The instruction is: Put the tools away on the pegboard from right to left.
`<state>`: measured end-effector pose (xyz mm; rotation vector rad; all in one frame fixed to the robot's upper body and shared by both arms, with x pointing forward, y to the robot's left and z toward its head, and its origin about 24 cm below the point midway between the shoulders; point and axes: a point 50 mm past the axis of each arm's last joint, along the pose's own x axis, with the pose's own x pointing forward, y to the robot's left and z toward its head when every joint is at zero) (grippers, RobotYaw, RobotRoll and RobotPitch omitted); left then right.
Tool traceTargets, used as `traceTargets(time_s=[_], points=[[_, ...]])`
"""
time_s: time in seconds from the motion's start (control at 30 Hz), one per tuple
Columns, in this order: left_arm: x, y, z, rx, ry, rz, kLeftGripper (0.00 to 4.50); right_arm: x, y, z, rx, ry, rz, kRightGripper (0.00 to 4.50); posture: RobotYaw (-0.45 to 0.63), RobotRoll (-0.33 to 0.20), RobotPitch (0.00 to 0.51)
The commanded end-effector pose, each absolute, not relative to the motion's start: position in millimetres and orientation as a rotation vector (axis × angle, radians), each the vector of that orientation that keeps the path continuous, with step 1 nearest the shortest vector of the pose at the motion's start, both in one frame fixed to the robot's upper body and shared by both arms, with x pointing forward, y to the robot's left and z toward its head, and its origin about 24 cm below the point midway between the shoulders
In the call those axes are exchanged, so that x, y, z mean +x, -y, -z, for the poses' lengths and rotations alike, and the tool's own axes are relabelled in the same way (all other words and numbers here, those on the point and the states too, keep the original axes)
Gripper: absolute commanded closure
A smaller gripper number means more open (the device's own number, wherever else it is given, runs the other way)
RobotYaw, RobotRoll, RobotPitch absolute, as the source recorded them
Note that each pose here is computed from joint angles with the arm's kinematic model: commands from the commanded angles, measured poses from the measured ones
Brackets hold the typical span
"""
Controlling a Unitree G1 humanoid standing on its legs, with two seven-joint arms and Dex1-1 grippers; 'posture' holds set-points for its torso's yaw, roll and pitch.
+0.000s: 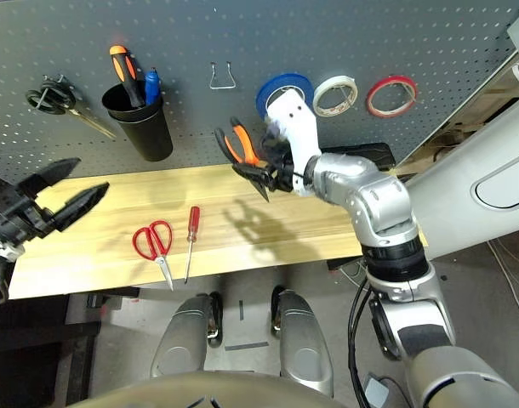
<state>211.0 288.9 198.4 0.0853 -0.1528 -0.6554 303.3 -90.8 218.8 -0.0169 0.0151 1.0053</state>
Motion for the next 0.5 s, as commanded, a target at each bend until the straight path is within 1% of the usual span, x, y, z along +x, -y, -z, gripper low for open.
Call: traceTargets(time_s=[0.03, 0.13, 0.27, 0.37, 0.5], points=[[212, -288, -201, 0.072, 0.145, 0.663, 0.0, 310, 90, -238, 0.032, 0.109, -0.978, 2.19, 0.14, 0.0, 0.068], [216, -286, -204, 0.068, 0.155, 0.663, 0.0, 317, 85, -254, 0.042, 0.225, -0.949, 2.19, 0.14, 0.0, 0.065], [219, -284, -206, 0.065, 0.163, 0.66, 0.0, 325, 78, -266, 0.03, 0.334, -0.905, 2.19, 0.14, 0.0, 0.069], [223, -279, -206, 0.062, 0.173, 0.66, 0.0, 331, 66, -276, -0.033, 0.463, -0.866, 2.19, 0.14, 0.0, 0.071], [228, -272, -207, 0.047, 0.181, 0.67, 0.0, 338, 54, -277, -0.13, 0.586, -0.816, 2.19, 0.14, 0.0, 0.077]])
